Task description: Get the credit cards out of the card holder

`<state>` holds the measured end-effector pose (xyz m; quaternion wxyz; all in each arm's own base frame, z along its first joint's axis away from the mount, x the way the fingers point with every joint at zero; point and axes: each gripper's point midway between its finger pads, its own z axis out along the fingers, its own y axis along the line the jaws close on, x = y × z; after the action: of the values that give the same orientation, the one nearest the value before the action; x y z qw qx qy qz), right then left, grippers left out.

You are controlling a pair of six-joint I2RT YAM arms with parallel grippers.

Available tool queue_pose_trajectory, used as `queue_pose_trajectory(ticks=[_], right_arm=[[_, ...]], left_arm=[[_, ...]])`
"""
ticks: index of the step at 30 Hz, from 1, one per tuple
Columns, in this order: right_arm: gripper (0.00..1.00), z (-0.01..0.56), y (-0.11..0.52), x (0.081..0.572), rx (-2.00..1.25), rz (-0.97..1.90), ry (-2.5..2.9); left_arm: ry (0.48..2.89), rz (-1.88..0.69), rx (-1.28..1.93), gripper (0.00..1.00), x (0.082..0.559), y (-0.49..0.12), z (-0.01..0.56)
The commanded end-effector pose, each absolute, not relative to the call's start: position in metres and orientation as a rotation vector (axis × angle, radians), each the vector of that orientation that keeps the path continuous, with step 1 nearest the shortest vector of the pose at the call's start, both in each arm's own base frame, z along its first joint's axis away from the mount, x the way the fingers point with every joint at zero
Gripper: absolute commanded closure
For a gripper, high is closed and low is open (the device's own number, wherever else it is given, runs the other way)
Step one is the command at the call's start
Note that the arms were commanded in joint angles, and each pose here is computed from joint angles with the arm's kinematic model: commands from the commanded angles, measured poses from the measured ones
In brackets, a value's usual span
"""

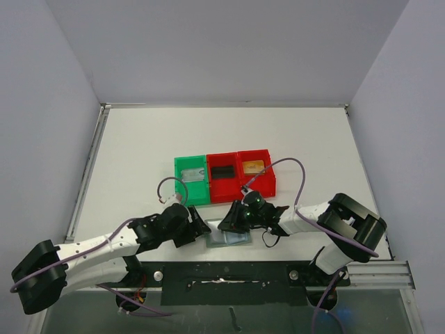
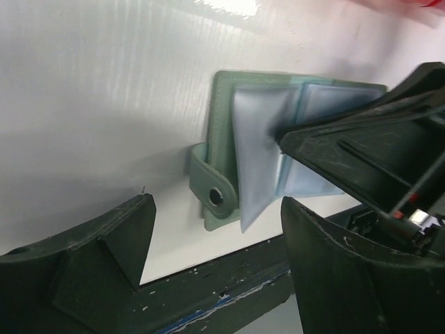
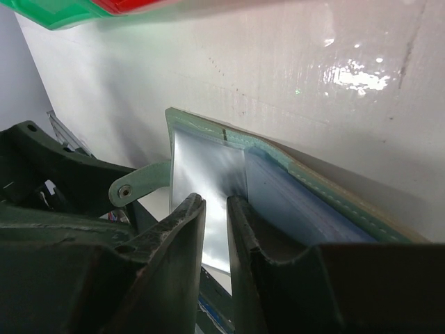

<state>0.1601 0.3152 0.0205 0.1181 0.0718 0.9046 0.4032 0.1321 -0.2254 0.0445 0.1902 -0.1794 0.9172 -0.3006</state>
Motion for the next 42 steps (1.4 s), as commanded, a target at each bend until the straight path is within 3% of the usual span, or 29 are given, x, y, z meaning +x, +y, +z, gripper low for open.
queue_pose_trajectory(ticks=[1,5,8,16,20,24,29,42], right_arm=[[0.78,0.024,0.311,0.169,0.225,1.152,2.618],[0.78,0.03,0.312,0.171,0.226,1.192,2.596],[0.78,0.036,0.316,0.173,0.204,1.223,2.578],[0.74,0.063,0.321,0.181,0.14,1.269,2.5],[0.67,0.081,0.318,0.186,0.115,1.26,2.457],[0.58,0.079,0.289,0.189,0.195,1.047,2.497],[0.55,0.073,0.249,0.185,0.315,0.841,2.522],[0.56,0.052,0.244,0.167,0.377,0.866,2.579]], left_arm=[[2.614,-0.859,-0.559,0.28,0.134,-0.236,0.04],[2.636,-0.831,-0.563,0.28,0.135,-0.239,0.029],[2.611,-0.908,-0.546,0.35,0.139,-0.25,0.028],[2.63,-0.826,-0.546,0.79,0.139,-0.242,0.012],[2.598,-0.832,-0.516,0.89,0.145,-0.244,0.018],[2.569,-0.839,-0.472,0.91,0.15,-0.247,0.029],[2.533,-0.903,-0.447,0.91,0.152,-0.253,0.042],[2.544,-1.012,-0.411,0.97,0.139,-0.266,0.045]])
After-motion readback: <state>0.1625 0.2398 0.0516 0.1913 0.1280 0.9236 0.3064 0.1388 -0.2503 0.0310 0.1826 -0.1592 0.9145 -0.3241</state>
